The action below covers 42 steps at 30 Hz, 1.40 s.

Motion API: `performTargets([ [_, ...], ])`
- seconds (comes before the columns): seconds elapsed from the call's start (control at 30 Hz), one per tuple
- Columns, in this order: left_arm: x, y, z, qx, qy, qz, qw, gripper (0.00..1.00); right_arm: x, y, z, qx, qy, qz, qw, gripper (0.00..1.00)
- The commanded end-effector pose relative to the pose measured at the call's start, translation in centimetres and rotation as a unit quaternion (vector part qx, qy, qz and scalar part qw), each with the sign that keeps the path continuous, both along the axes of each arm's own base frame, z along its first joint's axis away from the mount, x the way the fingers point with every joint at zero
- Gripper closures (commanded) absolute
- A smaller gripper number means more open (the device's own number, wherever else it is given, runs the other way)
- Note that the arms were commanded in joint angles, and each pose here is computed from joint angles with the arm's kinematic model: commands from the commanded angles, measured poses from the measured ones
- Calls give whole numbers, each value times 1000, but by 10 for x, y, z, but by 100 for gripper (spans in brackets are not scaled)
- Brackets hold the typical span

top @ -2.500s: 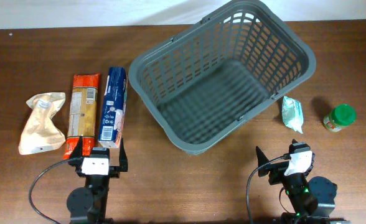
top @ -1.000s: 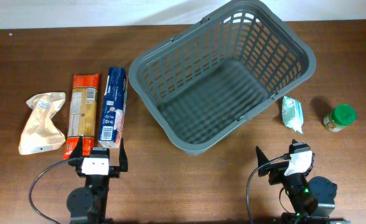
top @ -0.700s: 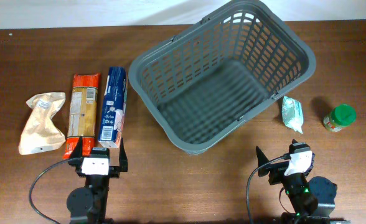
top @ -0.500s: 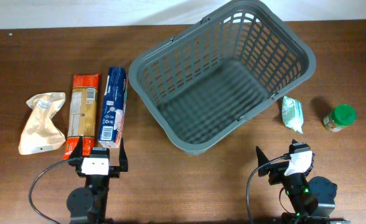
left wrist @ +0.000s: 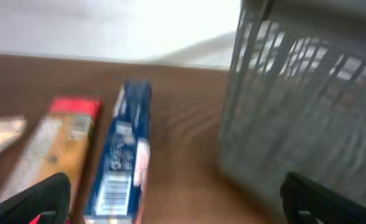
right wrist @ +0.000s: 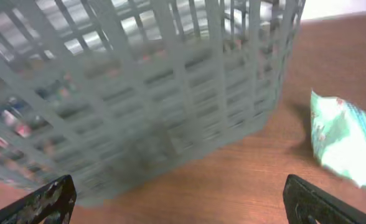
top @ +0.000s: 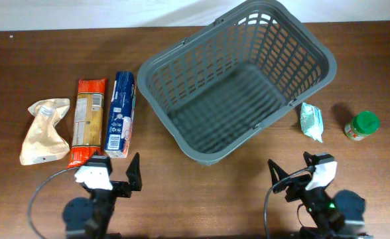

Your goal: Pack container

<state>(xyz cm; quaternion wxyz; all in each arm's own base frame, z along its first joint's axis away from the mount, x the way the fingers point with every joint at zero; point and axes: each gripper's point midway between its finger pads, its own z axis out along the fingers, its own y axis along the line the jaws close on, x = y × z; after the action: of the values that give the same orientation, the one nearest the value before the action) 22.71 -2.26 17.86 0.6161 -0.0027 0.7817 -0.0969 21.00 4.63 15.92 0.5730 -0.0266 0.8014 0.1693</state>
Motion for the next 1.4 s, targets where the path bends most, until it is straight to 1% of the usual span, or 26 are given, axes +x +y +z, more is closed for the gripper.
performTargets([
  [0.0,-6,2,74,-4,-31,9,999,1,-9,-12,76,1,-31,-45,998,1],
  [0.07,-3,2,92,5,-20,7,1000,1,-10,-19,98,-20,-14,-61,998,1],
  [0.17,9,3,116,9,13,5,1000,1,-7,-21,130,-55,16,-52,997,1],
  [0.27,25,2,138,13,47,-1,999,1,2,-24,162,-84,43,-46,995,1],
  [0.3,32,0,148,24,58,-10,998,1,8,-25,178,-91,49,-41,994,1],
  [0.4,51,-3,168,48,90,-35,994,1,21,-17,217,-80,48,-16,995,1],
  [0.47,63,-3,176,49,127,-39,990,1,28,-9,237,-61,47,4,997,1],
  [0.63,81,-6,175,34,228,-55,972,1,40,6,258,-34,53,48,997,1],
  [0.73,87,-8,163,25,266,-62,962,1,49,5,258,-14,69,41,997,1],
  [0.83,85,-15,150,14,299,-81,951,1,59,0,254,1,94,22,995,17],
  [0.87,82,-15,147,15,306,-82,948,10,62,-2,251,3,106,15,994,22],
  [0.9,80,-16,146,17,308,-89,947,43,66,-6,248,6,119,3,993,31],
  [0.93,78,-20,147,20,307,-101,946,71,69,-8,246,4,127,-2,992,43],
  [0.97,74,-23,149,16,308,-110,945,75,75,-11,244,2,139,-9,990,55],
  [1.0,72,-23,150,15,308,-111,945,80,78,-12,244,1,145,-11,989,59],
  [1.03,69,-24,153,15,309,-112,944,98,82,-14,244,0,150,-14,989,72],
  [1.07,65,-25,156,15,309,-113,944,98,86,-15,245,-1,154,-16,988,82],
  [1.1,61,-26,160,16,310,-115,944,98,90,-15,246,-1,157,-17,988,87],
  [1.13,56,-29,165,17,311,-119,943,98,95,-16,247,-1,158,-17,987,94],
  [1.17,50,-31,170,21,310,-123,942,98,99,-16,248,-1,159,-17,987,96],
  [1.3,21,-41,185,50,320,-135,936,98,118,-21,246,16,175,-36,984,96],
  [1.37,1,-55,189,68,327,-164,928,98,130,-29,236,28,196,-63,978,96],
])
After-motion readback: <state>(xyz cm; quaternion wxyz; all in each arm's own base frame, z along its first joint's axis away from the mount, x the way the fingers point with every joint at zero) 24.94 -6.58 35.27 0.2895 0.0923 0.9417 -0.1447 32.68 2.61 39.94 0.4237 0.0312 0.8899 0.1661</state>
